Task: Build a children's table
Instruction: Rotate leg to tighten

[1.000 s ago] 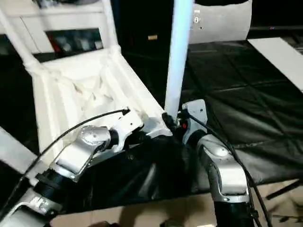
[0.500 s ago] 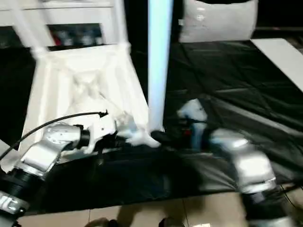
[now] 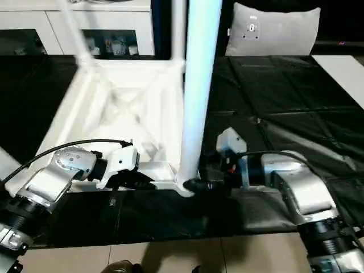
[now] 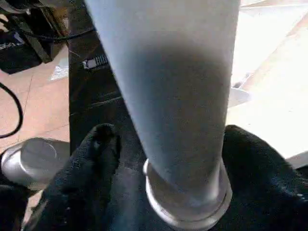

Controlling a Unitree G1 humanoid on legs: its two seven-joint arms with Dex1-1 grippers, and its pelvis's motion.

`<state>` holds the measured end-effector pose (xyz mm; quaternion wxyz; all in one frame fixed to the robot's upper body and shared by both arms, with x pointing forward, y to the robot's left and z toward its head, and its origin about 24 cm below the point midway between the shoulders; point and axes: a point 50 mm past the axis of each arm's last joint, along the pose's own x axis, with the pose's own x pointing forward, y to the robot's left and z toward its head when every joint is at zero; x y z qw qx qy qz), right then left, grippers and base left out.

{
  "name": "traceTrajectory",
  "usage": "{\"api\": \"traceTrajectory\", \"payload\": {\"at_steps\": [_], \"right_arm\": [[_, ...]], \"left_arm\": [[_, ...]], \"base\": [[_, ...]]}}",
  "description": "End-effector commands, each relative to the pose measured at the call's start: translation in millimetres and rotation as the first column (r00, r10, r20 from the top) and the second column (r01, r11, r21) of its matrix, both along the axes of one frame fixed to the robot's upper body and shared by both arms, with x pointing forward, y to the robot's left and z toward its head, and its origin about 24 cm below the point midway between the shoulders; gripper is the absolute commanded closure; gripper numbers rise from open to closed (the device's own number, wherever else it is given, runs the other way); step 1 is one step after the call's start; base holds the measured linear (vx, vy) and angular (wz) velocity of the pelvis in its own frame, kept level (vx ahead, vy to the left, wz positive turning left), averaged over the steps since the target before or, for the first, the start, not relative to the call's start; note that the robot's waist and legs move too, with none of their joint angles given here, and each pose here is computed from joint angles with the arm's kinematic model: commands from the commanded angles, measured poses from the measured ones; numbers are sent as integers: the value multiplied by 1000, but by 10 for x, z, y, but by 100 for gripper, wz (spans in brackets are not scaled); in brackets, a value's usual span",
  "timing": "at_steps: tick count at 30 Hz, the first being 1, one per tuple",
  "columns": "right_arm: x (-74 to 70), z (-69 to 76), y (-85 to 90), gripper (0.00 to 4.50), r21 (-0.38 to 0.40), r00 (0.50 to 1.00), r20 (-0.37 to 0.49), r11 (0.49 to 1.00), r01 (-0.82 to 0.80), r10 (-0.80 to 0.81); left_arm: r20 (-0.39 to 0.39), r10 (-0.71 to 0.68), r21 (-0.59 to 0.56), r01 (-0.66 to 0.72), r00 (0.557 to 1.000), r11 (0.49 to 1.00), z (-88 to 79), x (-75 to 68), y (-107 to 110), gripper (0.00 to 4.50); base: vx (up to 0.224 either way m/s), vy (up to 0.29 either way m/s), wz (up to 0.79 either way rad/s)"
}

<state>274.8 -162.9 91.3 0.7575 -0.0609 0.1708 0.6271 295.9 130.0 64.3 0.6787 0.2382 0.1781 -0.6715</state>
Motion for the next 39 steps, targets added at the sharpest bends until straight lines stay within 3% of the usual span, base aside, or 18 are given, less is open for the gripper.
{"api": "traceTrajectory", "payload": {"at_steps": [1,7,13,16,20,24,27,28,31,32,35,38,39], "right_arm": [[-21,-30,107,133,3,998,-17,998,-58,58],[-34,-106,148,181,23,998,-39,998,-52,53],[-70,-135,230,228,95,995,-98,995,-8,17],[-98,-210,286,241,65,991,-125,996,64,-55],[-17,-240,412,244,70,960,-140,965,254,-242],[165,-241,575,244,43,866,-159,873,486,-474],[233,-258,657,245,14,803,-137,810,586,-579],[261,-269,703,245,16,751,-166,760,650,-639],[259,-303,779,245,7,706,-192,718,696,-682],[255,-305,792,189,13,706,-197,718,695,-680],[245,-275,805,173,41,720,-147,723,689,-678],[248,-168,724,137,77,731,-117,728,681,-672],[249,-101,650,131,74,743,-68,740,669,-665]], "left_arm": [[46,-46,0,46,998,999,76,32,-108,450],[50,-50,-3,50,998,999,80,44,-114,450],[35,-14,-9,14,999,1000,69,56,-74,450],[29,28,4,-28,999,1000,19,66,-56,450],[19,91,-20,-91,996,996,-1,79,-115,450],[10,232,-69,-230,973,971,30,157,-193,450],[9,322,-97,-320,947,942,55,208,-245,450],[3,366,-113,-364,930,925,74,229,-282,450],[-9,444,-138,-441,896,887,111,249,-360,450],[-15,455,-142,-452,890,880,117,247,-380,450],[-10,442,-146,-438,897,887,121,207,-446,450],[7,412,-140,-407,911,903,100,179,-456,450],[21,397,-125,-392,917,911,82,168,-435,450]], "base": [[0,0,0],[0,0,0],[0,0,0],[0,0,0],[0,0,0],[-53,-2,-6],[-18,2,-3],[0,0,0],[0,0,0],[0,0,0],[0,0,0],[0,0,0],[0,0,0]]}}
